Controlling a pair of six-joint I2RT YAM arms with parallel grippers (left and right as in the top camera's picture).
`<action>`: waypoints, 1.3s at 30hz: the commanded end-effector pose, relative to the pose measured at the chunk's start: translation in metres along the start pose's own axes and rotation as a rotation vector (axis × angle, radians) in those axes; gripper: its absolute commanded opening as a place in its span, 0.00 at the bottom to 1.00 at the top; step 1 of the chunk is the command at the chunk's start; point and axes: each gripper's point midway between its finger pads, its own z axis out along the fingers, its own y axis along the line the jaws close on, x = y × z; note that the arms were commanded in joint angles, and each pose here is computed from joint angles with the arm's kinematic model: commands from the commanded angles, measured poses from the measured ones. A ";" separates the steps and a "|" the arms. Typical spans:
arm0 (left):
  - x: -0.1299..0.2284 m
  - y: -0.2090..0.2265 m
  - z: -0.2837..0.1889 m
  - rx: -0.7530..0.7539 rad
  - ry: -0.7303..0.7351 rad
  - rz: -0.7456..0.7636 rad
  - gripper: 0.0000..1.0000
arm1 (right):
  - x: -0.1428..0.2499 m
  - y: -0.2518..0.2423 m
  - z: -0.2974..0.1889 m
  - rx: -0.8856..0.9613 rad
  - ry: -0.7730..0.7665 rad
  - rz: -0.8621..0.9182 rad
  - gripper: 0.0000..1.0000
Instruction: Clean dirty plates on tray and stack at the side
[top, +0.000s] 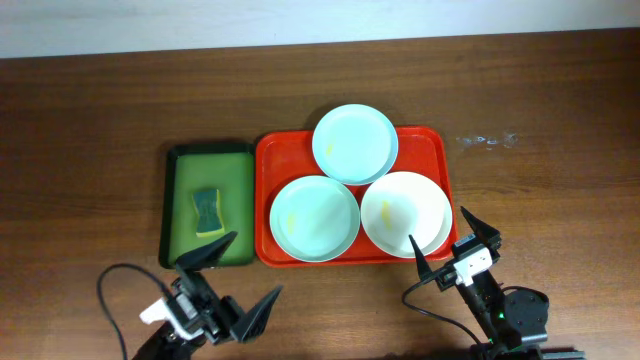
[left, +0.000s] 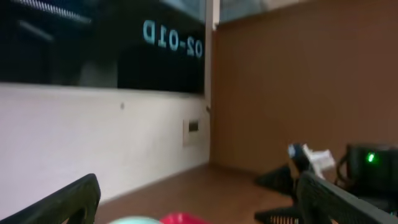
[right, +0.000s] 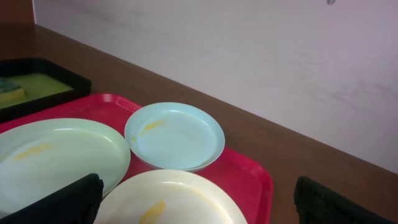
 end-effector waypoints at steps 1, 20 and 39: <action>-0.050 0.003 0.016 -0.075 0.081 0.156 0.99 | 0.004 0.000 0.000 -0.002 0.010 0.012 0.98; 0.103 0.222 -0.039 -0.950 1.510 -0.473 0.99 | 0.004 0.000 0.000 -0.002 0.010 0.012 0.98; 0.255 0.236 -0.108 -1.010 1.835 -0.866 0.84 | 0.004 0.000 0.000 -0.002 0.010 0.012 0.98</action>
